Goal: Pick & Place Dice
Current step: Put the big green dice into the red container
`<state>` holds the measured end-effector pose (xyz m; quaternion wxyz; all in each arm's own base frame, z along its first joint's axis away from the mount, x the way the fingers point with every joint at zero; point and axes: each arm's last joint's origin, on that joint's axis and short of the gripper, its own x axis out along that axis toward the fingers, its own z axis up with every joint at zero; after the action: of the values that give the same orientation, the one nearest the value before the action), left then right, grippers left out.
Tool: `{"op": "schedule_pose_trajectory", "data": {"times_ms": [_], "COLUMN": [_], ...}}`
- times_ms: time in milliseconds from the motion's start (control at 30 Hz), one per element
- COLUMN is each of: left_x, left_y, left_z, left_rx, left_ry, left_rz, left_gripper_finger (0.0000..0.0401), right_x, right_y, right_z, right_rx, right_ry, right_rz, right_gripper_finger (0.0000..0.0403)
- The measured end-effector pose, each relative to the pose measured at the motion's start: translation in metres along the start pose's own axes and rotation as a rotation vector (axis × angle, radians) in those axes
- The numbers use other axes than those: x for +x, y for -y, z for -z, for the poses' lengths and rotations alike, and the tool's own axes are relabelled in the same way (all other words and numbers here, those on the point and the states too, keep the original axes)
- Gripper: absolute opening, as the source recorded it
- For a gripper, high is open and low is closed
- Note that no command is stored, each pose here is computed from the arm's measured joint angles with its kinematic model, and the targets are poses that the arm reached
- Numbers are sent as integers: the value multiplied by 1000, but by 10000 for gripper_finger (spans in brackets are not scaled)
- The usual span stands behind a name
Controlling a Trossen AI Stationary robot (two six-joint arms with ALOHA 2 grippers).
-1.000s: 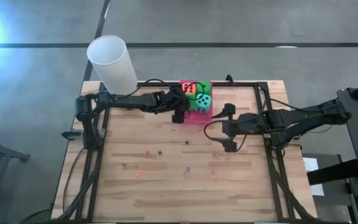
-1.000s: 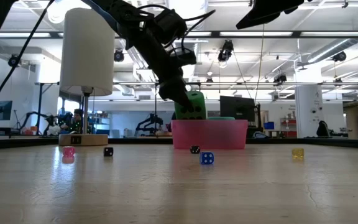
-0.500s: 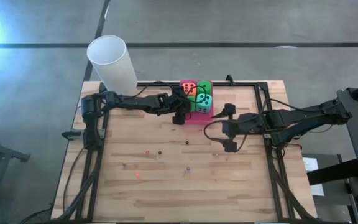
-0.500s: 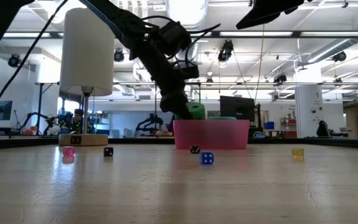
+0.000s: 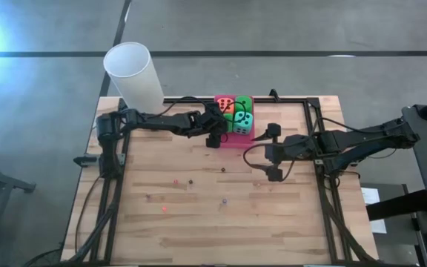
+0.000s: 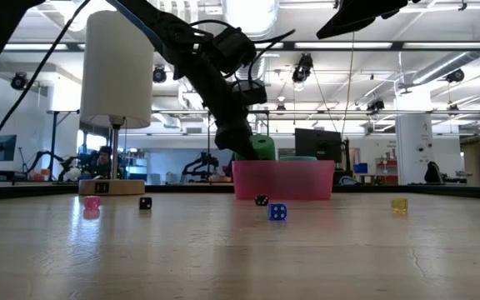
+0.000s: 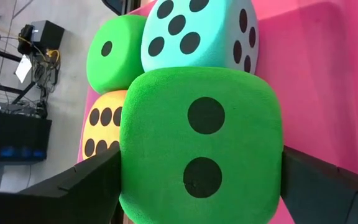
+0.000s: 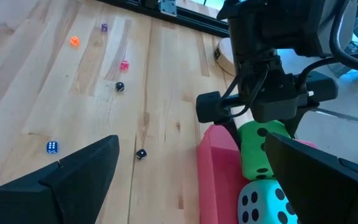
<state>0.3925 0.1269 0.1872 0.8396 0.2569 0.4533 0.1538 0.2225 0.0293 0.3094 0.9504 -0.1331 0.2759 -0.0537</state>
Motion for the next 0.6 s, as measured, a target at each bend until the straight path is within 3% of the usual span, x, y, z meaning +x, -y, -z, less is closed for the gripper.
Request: {"op": "schedule_pose_trajectory", "data": {"times_ms": [600], "left_x": [0], "left_y": [0], "left_z": [0], "left_rx": [22], "left_ry": [0], "left_rz": [0], "left_gripper_finger": [379], "right_x": [0], "right_y": [0], "right_z": [0], "right_rx": [4], "right_ry": [0], "right_rz": [0], "right_gripper_finger": [400]}}
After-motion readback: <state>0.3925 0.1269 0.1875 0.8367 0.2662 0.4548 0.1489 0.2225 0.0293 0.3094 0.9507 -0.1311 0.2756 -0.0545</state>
